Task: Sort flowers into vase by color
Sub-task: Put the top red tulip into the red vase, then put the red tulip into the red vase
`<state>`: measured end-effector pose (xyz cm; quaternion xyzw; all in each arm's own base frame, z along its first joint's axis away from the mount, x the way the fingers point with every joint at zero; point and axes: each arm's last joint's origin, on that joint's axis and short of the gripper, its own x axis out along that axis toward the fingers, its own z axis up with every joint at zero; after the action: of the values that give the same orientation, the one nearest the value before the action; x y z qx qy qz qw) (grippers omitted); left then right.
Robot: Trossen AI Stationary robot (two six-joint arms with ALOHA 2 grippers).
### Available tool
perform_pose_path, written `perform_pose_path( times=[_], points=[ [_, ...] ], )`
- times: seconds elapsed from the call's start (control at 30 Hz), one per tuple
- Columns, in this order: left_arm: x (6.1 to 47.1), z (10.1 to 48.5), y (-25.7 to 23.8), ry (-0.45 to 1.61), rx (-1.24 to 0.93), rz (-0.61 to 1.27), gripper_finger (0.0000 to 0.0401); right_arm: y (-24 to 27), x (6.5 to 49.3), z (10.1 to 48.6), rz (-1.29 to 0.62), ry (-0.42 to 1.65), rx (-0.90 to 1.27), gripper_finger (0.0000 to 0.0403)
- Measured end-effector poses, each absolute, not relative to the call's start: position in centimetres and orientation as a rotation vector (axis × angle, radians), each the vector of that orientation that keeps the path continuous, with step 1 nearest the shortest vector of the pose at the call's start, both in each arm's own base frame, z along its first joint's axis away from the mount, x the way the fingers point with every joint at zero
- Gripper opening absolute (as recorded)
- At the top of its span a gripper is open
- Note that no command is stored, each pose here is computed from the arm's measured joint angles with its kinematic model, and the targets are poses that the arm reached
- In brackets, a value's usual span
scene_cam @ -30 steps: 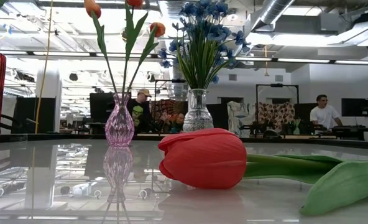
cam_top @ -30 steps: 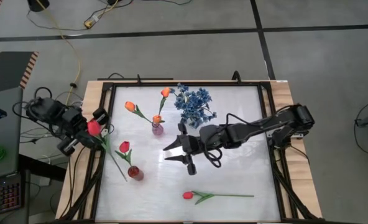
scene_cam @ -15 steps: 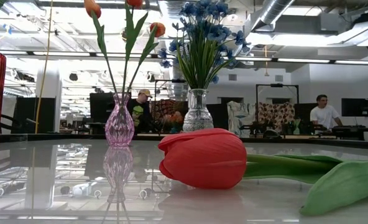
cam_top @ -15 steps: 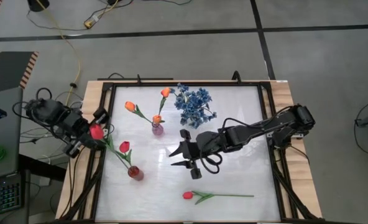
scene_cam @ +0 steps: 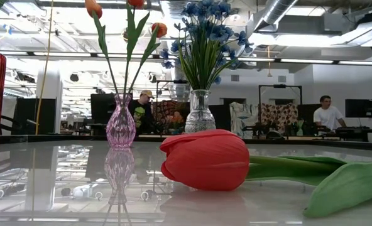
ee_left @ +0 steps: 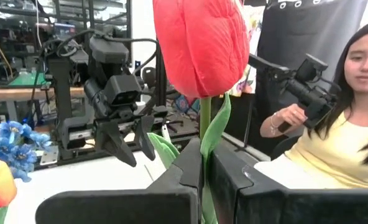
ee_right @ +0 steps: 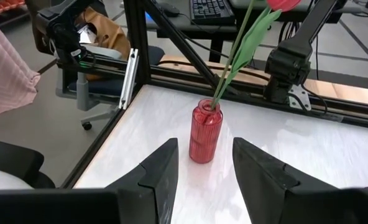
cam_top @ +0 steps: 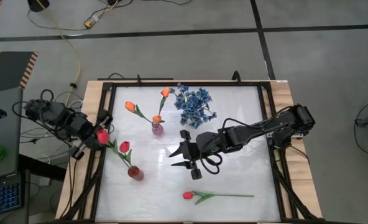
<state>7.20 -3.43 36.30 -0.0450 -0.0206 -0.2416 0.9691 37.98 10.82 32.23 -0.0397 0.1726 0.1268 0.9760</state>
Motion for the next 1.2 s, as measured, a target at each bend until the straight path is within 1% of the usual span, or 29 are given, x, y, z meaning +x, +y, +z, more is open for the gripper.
perform_pose_path(
  times=[0.2,0.33,0.53,0.77,0.9,1.03,1.2],
  points=[
    [8.0,36.1,-3.8,-0.003,-0.094,-0.487,0.0003,10.8,38.0,32.2,0.256,0.348,-0.08,0.0178],
    [8.3,36.0,-4.0,0.014,-0.099,-0.488,0.0012,10.8,38.0,32.2,0.255,0.348,-0.08,0.0178],
    [8.4,35.9,-3.9,0.014,-0.1,-0.451,0.0044,10.8,38.0,32.2,0.255,0.348,-0.08,0.0178],
    [8.4,35.9,-3.9,0.015,-0.101,-0.471,0.0094,10.8,38.0,32.2,0.255,0.348,-0.08,0.0178],
    [8.4,35.9,-3.9,0.015,-0.102,-0.471,0.0116,10.8,38.0,32.2,0.255,0.348,-0.08,0.0178],
    [8.2,35.9,-3.8,0.027,-0.147,-0.471,0.0129,10.8,38.0,32.2,0.255,0.348,-0.08,0.0178],
    [7.2,35.4,-3.4,0.08,-0.19,-0.465,0.0133,10.8,38.0,32.2,0.255,0.348,-0.08,0.0178]
  ],
)
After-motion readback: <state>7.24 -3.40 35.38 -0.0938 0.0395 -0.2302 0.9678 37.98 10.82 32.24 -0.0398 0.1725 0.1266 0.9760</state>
